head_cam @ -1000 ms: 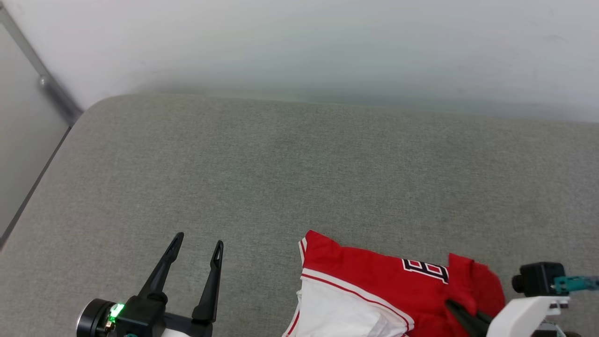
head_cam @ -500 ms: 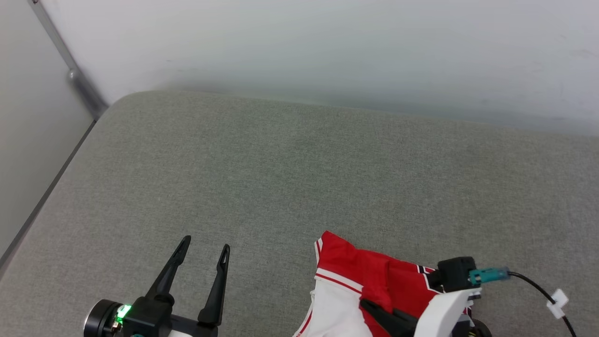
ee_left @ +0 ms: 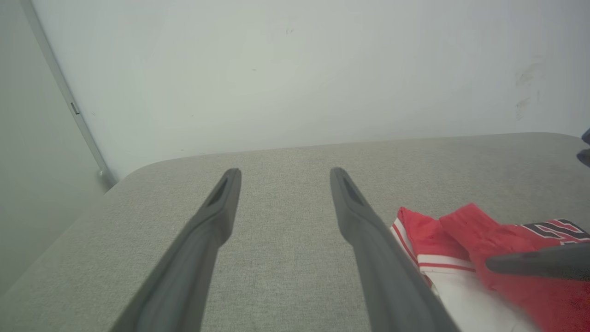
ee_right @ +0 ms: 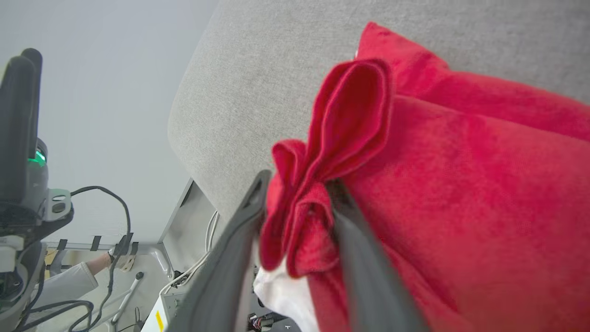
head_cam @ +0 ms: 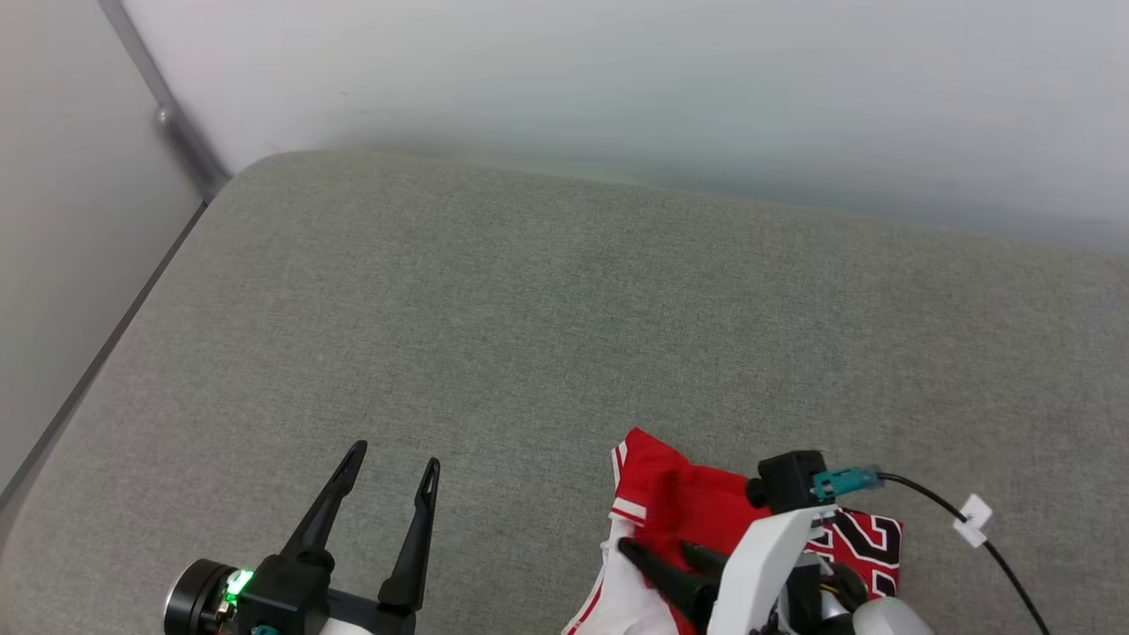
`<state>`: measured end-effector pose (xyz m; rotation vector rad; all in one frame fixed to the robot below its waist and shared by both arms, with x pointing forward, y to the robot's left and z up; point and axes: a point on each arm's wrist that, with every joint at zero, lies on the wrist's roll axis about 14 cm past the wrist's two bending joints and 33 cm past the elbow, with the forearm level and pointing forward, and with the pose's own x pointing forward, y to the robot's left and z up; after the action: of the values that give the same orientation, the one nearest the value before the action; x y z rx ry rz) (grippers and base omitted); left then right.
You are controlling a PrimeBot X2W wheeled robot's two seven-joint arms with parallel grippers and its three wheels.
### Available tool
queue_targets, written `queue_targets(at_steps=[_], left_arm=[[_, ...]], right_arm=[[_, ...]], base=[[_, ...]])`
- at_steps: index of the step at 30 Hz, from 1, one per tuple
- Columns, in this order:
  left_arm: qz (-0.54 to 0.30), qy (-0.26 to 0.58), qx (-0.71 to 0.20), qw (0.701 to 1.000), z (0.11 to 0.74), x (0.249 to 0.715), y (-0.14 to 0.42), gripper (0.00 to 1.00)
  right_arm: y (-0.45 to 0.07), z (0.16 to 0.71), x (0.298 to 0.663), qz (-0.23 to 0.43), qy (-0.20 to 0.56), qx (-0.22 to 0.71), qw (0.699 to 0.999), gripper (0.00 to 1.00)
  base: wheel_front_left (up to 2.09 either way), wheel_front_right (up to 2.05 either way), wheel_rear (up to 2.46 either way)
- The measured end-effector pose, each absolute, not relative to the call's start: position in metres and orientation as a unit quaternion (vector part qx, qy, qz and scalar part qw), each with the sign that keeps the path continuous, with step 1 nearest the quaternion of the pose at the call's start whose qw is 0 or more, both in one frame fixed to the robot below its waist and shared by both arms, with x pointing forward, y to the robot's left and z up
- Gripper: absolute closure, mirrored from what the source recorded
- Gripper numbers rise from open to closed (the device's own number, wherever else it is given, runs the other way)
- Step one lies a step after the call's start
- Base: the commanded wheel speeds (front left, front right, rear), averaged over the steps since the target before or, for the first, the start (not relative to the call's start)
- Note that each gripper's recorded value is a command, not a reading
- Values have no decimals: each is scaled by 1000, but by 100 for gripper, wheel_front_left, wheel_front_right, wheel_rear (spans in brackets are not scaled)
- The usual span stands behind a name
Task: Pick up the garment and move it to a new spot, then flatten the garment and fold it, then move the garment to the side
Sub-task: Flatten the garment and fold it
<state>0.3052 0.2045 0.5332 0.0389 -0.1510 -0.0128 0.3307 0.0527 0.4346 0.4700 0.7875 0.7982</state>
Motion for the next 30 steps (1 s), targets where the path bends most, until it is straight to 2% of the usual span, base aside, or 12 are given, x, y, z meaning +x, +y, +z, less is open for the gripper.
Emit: queue_targets(at_steps=[6, 12, 16, 20, 22, 23, 28, 30], left_arm=[[0, -76, 20, 997, 534, 305, 208, 0], [-7, -85, 21, 996, 539, 310, 205, 0], [-22, -91, 19, 995, 542, 314, 197, 0], [-36, -100, 17, 994, 547, 321, 190, 0], [-44, -105, 16, 993, 550, 325, 186, 0], [-54, -106, 13, 993, 550, 328, 180, 0], [-65, -110, 4, 992, 553, 335, 172, 0], [-65, -113, -3, 991, 554, 337, 170, 0]], right_arm=[[73, 448, 321, 406, 365, 254, 798, 0], [51, 474, 362, 378, 287, 198, 858, 0], [19, 500, 398, 331, 204, 96, 916, 0], [-25, 528, 421, 277, 121, -1, 953, 0], [-60, 545, 434, 240, 67, -78, 965, 0], [-92, 553, 442, 200, 44, -99, 974, 0], [-136, 566, 437, 152, -5, -126, 980, 0], [-153, 568, 432, 129, -20, -109, 985, 0]], base=[[0, 0, 0], [0, 0, 0], [0, 0, 0], [0, 0, 0], [0, 0, 0], [0, 0, 0], [0, 0, 0], [0, 0, 0]])
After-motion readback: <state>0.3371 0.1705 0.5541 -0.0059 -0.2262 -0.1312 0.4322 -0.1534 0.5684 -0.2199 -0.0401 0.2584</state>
